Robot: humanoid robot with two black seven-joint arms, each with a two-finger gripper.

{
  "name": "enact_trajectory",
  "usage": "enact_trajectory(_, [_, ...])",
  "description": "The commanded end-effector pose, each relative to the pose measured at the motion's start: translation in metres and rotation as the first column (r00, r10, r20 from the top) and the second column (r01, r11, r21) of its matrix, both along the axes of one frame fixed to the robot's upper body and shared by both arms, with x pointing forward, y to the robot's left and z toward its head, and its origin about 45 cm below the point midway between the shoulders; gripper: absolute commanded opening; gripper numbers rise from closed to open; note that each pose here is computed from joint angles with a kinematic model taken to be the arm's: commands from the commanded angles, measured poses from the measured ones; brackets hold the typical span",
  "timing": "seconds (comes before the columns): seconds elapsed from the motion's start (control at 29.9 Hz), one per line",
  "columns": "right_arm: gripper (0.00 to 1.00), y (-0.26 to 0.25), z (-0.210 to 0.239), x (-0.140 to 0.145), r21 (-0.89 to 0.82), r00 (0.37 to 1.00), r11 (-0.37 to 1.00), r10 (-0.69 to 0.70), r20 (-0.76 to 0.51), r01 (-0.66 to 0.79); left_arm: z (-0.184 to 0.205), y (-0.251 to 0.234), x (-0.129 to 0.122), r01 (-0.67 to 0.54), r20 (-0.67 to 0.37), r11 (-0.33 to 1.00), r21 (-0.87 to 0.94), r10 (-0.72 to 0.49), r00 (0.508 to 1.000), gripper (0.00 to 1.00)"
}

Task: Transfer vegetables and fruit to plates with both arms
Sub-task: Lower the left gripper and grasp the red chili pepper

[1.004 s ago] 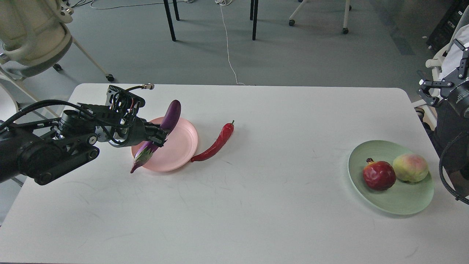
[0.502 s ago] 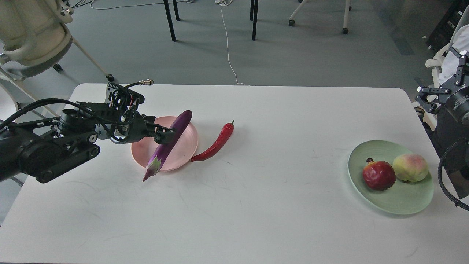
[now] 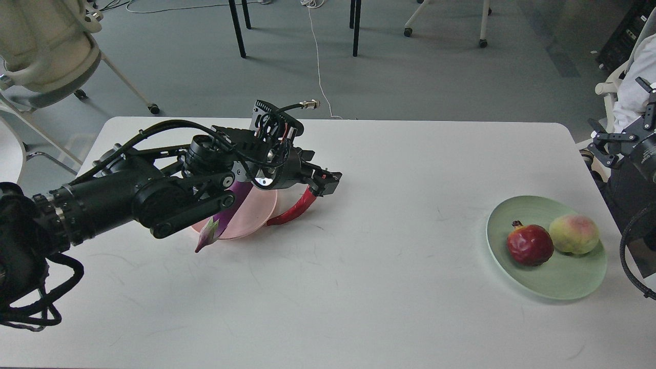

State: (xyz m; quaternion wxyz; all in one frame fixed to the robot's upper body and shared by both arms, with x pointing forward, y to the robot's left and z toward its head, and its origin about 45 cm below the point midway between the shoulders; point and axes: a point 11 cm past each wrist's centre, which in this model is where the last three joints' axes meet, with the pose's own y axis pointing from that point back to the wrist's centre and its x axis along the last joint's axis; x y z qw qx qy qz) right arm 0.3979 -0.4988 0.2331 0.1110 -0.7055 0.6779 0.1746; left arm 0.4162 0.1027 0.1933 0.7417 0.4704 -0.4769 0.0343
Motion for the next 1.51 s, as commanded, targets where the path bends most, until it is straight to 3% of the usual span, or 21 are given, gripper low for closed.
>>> enact_trajectory(0.0, [0.99,0.000,0.001,0.000,0.001,1.000,1.000,0.001,0.002,-0.001,-0.021,-0.004,-0.006,0.011,-0.028,0.999,0.040,-0.009,1.000,0.78])
enact_trajectory(0.23, [0.99,0.002,0.001,0.001,0.006,1.000,1.000,0.004,0.010,-0.004,-0.049,0.007,-0.013,-0.006,-0.056,0.996,0.084,0.011,0.998,0.74])
enact_trajectory(0.67, [0.99,0.003,0.002,0.001,0.011,1.000,1.000,0.003,0.016,-0.003,-0.061,0.014,-0.008,-0.035,-0.049,0.993,0.116,0.041,0.998,0.71])
enact_trajectory(0.8, [0.99,0.003,0.002,0.001,0.011,1.000,1.000,0.003,0.016,-0.003,-0.063,0.012,-0.010,-0.025,-0.055,0.992,0.122,0.032,0.998,0.51])
enact_trajectory(1.0, [0.99,0.003,0.002,0.001,0.011,1.000,1.000,0.002,0.016,-0.003,-0.068,0.012,-0.014,-0.026,-0.067,0.992,0.125,0.034,0.997,0.34])
enact_trajectory(1.2, [0.99,0.004,0.002,0.002,0.012,1.000,1.000,0.005,0.015,-0.005,-0.066,0.014,-0.012,-0.030,-0.059,0.991,0.130,0.038,0.998,0.10])
enact_trajectory(1.37, [0.99,0.004,0.002,0.002,0.011,1.000,1.000,0.004,0.015,-0.004,-0.060,0.008,-0.012,-0.024,-0.058,0.993,0.116,0.031,0.998,0.08])
enact_trajectory(1.47, [0.99,0.003,0.003,0.001,0.010,1.000,1.000,0.003,0.017,-0.003,-0.034,-0.008,-0.014,0.032,-0.037,0.997,0.065,-0.029,0.999,0.09])
